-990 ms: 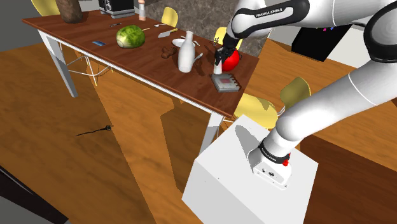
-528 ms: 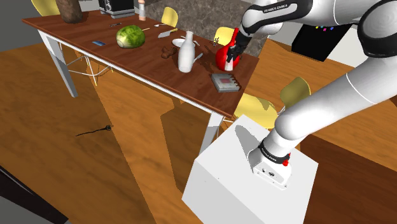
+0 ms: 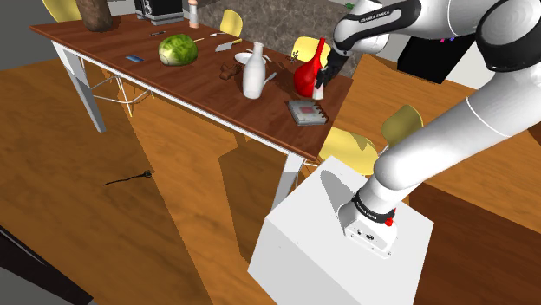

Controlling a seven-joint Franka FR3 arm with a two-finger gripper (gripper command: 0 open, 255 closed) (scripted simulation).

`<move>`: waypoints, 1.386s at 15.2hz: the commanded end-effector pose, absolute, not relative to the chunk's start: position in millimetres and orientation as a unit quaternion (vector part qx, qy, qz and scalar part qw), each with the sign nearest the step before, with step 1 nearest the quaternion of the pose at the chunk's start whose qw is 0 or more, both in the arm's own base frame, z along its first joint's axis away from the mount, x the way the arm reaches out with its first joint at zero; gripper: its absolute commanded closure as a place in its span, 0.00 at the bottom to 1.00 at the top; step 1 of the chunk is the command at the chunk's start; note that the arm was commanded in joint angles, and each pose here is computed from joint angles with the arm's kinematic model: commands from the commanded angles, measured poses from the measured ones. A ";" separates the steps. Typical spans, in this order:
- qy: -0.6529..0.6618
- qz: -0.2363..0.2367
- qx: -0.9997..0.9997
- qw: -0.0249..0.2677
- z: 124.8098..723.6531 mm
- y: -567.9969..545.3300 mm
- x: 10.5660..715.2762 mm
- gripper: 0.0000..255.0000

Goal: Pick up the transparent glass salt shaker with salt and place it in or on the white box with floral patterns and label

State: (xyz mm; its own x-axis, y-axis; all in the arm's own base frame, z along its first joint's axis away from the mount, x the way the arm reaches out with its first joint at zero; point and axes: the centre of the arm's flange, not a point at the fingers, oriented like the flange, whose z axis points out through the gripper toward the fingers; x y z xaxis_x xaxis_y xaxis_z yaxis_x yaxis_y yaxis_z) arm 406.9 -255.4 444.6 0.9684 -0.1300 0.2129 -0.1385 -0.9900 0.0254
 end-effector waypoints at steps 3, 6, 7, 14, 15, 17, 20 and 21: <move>-0.068 0.106 0.992 0.020 424.0 -255.9 407.2 1.00; -0.068 0.106 0.992 0.020 408.2 -255.9 407.2 1.00; -0.068 0.106 0.992 0.020 402.9 -255.9 407.2 1.00; -0.068 0.106 0.992 0.020 387.4 -255.9 407.2 1.00; -0.068 0.106 0.992 0.020 387.4 -255.9 407.2 1.00; -0.068 0.106 0.992 0.020 387.4 -255.9 407.2 1.00; -0.068 0.106 0.992 0.020 387.5 -255.8 407.2 0.00; -0.068 0.106 0.992 0.020 387.5 -255.8 407.2 0.00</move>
